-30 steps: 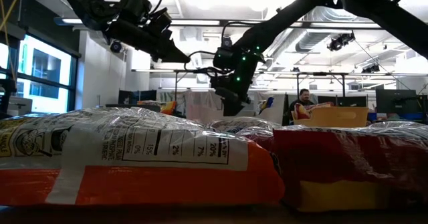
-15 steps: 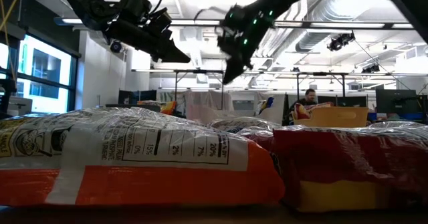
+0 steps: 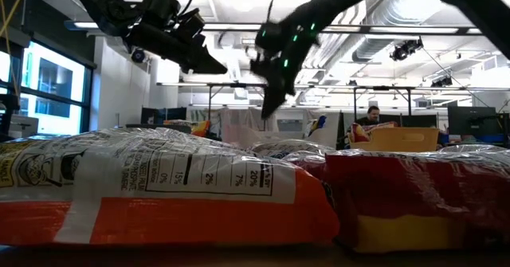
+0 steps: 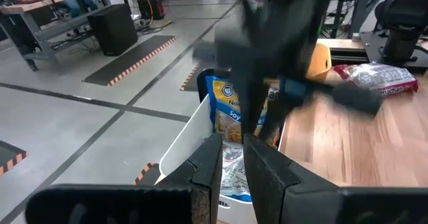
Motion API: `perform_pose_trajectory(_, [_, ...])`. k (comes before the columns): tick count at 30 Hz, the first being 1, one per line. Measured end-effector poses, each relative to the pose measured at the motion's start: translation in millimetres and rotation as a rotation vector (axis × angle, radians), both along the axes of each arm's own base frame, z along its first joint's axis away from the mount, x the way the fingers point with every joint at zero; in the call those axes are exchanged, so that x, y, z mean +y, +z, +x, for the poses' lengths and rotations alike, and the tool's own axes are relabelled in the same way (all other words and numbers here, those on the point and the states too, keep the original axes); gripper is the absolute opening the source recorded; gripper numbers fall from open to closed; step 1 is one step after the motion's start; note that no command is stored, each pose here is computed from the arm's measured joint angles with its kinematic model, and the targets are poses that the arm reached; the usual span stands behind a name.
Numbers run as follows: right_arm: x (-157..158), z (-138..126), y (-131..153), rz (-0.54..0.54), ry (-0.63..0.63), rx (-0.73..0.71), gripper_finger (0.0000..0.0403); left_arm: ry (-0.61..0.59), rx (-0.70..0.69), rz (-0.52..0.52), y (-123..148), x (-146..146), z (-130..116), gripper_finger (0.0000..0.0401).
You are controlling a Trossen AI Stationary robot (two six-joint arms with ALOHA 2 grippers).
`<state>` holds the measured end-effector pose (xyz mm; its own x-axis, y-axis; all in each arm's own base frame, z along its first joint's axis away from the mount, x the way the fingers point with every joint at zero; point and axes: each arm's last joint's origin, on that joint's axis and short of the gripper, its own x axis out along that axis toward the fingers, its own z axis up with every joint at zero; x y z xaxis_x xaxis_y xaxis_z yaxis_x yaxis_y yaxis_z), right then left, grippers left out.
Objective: Sort Maruchan noodles
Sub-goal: Remove the blue noodle pack from the white bin
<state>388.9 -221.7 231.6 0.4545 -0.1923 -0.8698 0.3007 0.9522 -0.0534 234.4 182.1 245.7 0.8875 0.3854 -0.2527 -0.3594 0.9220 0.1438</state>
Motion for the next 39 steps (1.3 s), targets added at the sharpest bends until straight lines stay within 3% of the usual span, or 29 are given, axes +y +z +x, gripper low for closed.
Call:
perform_pose_trajectory(4, [-6.5, 8.7, -31.6, -0.022, -0.009, 0.068, 0.011, 0.0, 0.008, -0.007, -1.1, -0.1, -0.3, 0.0051])
perform_pose_trajectory(8, [-13.1, 12.9, -41.7, -0.066, -0.024, 0.067, 0.0145, 0.003, 0.01, -0.008, -1.5, 0.0, -0.5, 0.0051])
perform_pose_trajectory(18, [-19.1, 8.1, -31.0, -0.099, -0.068, 0.05, 0.0143, 0.002, 0.01, -0.007, -1.4, -0.1, -0.5, 0.0051])
perform_pose_trajectory(25, [-23.6, 7.6, -46.2, -0.046, -0.062, 0.069, 0.0142, 0.001, 0.016, -0.012, -2.1, -0.4, -0.5, 0.0051])
perform_pose_trajectory(29, [-25.5, 6.3, -46.3, -0.025, -0.073, 0.059, 0.0117, 0.001, 0.013, -0.009, -1.7, -0.3, -0.4, 0.0051])
perform_pose_trajectory(34, [-29.4, 4.2, -48.6, -0.006, -0.071, 0.056, 0.002, 0.001, 0.013, -0.01, -1.8, -0.2, -0.5, 0.0051])
perform_pose_trajectory(39, [-31.4, 2.7, -50.9, 0.032, -0.046, 0.044, 0.0011, 0.0, 0.011, -0.007, -1.2, -0.1, -0.3, 0.0051])
